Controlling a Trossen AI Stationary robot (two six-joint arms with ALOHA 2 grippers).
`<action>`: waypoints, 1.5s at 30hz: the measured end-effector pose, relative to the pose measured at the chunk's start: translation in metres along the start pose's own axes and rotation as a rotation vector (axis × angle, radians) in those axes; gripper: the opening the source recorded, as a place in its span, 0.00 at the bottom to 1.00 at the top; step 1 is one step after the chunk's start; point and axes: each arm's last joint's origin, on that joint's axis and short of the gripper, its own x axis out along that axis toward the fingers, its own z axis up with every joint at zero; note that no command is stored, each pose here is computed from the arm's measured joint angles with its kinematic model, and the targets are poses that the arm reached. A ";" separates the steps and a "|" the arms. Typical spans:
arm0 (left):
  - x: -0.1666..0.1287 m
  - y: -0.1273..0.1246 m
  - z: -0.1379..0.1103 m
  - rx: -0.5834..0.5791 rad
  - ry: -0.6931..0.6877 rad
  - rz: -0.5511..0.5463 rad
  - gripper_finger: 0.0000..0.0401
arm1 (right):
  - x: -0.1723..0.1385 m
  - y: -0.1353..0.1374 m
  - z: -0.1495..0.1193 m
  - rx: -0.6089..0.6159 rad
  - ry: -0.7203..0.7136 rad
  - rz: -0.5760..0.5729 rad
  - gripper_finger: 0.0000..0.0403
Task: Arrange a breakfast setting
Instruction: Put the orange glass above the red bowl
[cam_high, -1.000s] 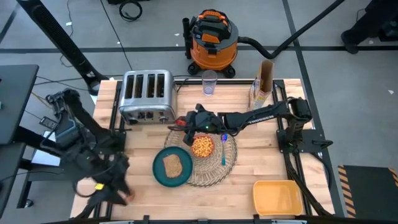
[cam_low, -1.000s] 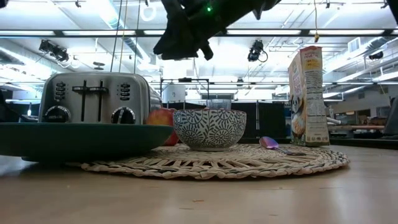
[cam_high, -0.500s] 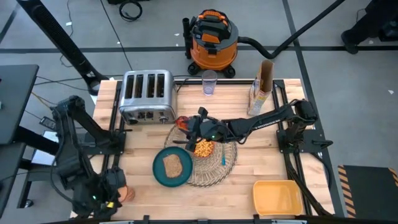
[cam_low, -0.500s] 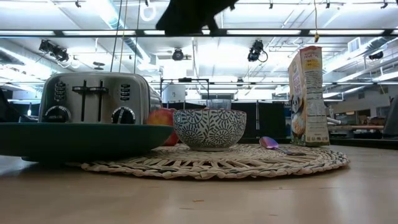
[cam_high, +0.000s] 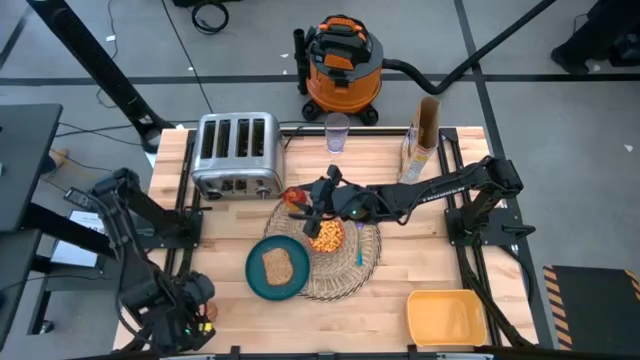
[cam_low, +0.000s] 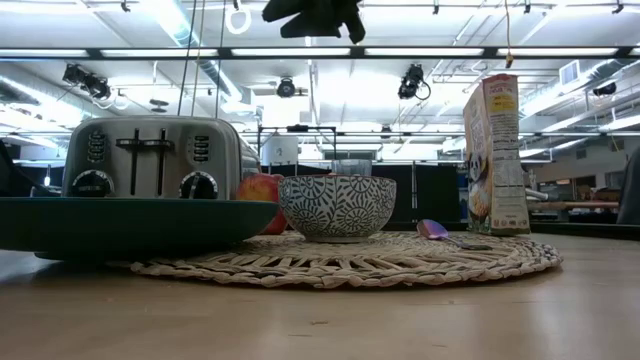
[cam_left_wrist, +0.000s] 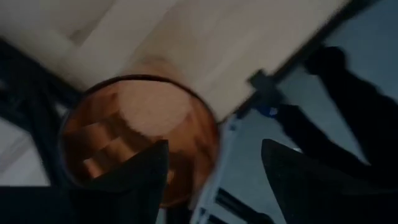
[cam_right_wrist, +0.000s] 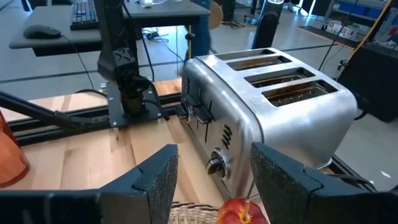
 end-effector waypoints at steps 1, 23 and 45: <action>0.004 0.000 0.000 -0.003 0.007 0.034 0.66 | 0.000 0.000 0.000 -0.001 0.000 -0.001 0.51; 0.057 -0.017 -0.004 0.177 -0.029 0.192 0.34 | 0.003 -0.006 0.000 -0.057 0.008 0.007 0.51; 0.001 0.014 0.029 0.388 -0.090 0.251 0.03 | 0.008 0.070 -0.031 0.012 -0.095 0.300 0.86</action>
